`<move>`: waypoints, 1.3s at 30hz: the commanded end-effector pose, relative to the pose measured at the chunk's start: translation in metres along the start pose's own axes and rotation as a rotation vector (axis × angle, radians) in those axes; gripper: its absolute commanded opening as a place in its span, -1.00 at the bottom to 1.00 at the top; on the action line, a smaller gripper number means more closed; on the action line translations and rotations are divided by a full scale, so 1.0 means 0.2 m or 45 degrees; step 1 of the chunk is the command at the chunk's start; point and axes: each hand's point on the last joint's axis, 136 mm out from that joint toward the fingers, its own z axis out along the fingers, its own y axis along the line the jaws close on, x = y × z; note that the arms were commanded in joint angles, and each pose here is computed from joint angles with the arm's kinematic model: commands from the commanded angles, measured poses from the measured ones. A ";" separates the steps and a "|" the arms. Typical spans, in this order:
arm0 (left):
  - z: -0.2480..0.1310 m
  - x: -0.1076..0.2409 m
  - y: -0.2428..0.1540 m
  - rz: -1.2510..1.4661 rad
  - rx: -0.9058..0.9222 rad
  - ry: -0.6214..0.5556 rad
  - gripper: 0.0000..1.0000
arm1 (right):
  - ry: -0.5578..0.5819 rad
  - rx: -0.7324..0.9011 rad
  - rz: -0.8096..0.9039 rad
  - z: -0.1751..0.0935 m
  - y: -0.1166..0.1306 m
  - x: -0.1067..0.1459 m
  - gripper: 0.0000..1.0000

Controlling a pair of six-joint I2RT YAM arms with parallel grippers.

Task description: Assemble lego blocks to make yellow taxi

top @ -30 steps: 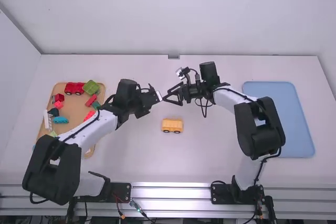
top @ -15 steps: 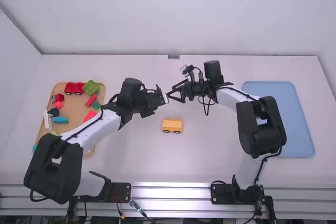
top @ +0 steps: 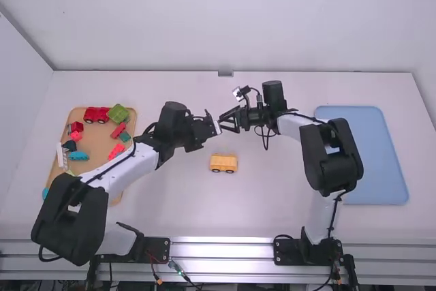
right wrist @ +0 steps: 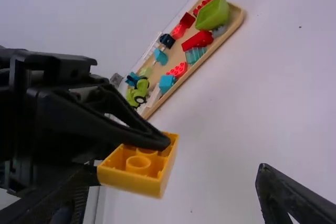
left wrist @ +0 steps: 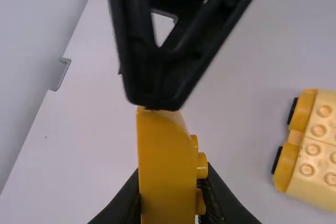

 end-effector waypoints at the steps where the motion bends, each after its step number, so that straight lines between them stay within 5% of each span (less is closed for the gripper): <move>1: 0.01 -0.03 0.04 0.021 -0.037 0.004 -0.96 | 0.018 -0.059 -0.003 0.04 0.04 -0.01 0.70; 10: 0.01 -0.03 0.04 0.021 -0.033 0.002 -0.96 | 0.050 -0.040 0.002 0.12 0.05 0.02 0.54; 15: 0.01 -0.02 0.04 0.016 -0.032 0.013 -0.96 | 0.050 -0.037 0.003 0.12 0.05 0.02 0.12; 39: 0.01 -0.01 0.04 0.015 -0.043 0.033 -0.88 | 0.051 -0.038 0.002 0.12 0.05 0.02 -0.24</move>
